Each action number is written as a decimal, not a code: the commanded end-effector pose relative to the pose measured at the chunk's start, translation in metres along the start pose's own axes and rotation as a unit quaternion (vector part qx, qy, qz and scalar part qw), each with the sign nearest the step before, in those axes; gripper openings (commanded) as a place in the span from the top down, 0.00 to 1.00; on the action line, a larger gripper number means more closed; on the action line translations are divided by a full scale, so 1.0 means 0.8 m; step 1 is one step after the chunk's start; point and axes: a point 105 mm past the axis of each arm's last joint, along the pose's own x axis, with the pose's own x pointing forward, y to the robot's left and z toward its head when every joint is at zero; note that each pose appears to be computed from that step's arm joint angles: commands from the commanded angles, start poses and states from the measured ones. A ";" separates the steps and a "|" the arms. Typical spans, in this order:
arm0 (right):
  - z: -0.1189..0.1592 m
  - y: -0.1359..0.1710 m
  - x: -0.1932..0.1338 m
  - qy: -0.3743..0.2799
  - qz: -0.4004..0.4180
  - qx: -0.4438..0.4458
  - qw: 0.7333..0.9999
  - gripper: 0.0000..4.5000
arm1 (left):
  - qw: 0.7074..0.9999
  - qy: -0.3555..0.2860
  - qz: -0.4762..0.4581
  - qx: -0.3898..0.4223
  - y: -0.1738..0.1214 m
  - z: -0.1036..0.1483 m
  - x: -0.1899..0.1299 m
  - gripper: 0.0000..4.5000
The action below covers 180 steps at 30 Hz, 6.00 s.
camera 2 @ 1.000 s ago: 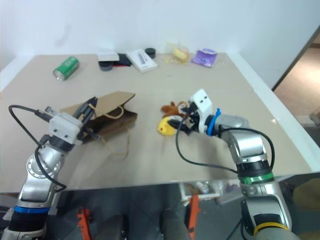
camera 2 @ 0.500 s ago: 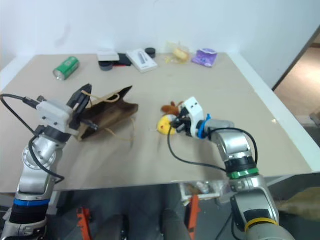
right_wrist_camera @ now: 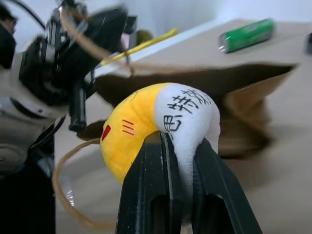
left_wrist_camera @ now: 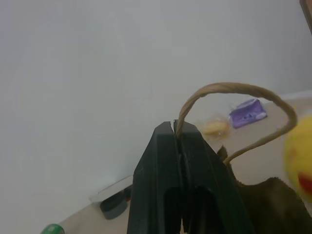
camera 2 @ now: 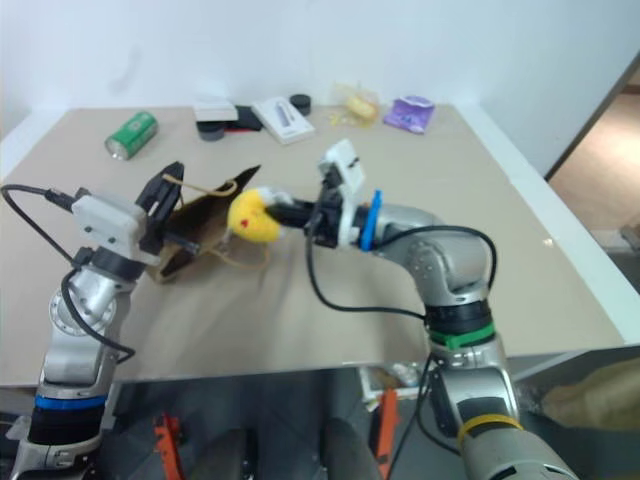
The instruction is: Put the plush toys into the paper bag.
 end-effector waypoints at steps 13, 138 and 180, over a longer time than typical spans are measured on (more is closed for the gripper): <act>-0.014 -0.010 0.089 0.016 -0.083 0.038 0.996 0.99 | 0.999 -0.031 0.011 -0.011 -0.008 0.027 0.003 1.00; -0.076 0.011 0.001 -0.022 0.032 -0.725 0.688 0.03 | 0.987 0.012 0.112 -0.114 0.050 -0.001 0.022 1.00; 0.076 -0.012 -0.019 -0.113 -0.072 -0.586 0.799 0.35 | 0.954 0.118 0.024 -0.276 0.028 -0.036 0.004 0.36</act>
